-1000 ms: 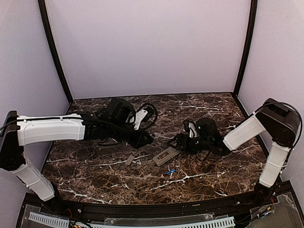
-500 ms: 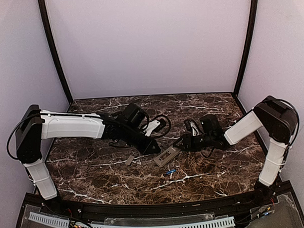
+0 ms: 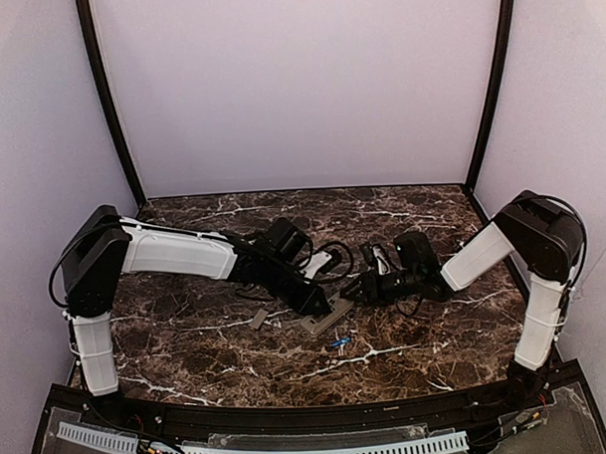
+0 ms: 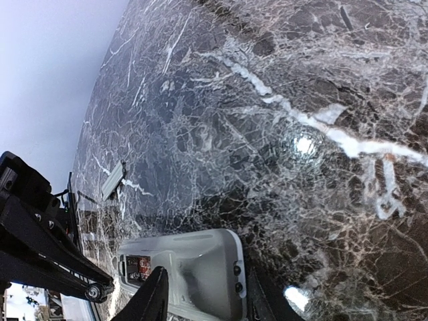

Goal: Load the batteries into the remote control
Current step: Load the battery into the battery compartment.

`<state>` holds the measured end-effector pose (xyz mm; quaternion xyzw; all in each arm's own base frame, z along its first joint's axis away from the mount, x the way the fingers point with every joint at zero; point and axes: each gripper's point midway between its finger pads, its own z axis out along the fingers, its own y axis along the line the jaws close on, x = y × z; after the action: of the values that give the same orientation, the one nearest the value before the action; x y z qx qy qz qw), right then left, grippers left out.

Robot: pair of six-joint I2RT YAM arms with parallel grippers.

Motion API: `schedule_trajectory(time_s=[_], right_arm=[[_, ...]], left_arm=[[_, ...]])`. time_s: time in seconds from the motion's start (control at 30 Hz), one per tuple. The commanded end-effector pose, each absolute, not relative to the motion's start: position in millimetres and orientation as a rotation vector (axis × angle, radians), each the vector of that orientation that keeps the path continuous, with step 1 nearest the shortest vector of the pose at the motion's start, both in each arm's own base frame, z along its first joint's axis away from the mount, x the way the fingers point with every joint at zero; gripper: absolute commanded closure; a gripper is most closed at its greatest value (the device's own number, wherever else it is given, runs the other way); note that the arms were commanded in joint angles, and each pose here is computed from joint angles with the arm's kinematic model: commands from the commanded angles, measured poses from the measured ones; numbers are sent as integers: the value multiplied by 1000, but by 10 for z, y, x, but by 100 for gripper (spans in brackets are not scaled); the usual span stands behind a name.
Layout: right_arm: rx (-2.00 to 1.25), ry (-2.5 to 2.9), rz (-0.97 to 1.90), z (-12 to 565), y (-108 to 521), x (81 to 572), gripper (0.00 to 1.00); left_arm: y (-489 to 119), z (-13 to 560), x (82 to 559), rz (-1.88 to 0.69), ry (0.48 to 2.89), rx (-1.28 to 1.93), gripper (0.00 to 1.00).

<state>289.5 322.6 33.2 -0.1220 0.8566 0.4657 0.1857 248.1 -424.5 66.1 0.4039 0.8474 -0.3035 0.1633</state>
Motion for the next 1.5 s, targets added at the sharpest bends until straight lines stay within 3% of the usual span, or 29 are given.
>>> schedule_trajectory(time_s=[0.0,0.7,1.47], right_arm=[[-356,2429,1336,229,3248,2806,62],[-356,2459,1291,108,3169,2752,65],[-327,2469,1267,110,3141,2767,66]], left_arm=[[-4303,704,2544,-894,2393,1124,99],[-4120,318,2521,-773,2487,1129,98],[-4009,295,2338,-794,2566,1166,90]])
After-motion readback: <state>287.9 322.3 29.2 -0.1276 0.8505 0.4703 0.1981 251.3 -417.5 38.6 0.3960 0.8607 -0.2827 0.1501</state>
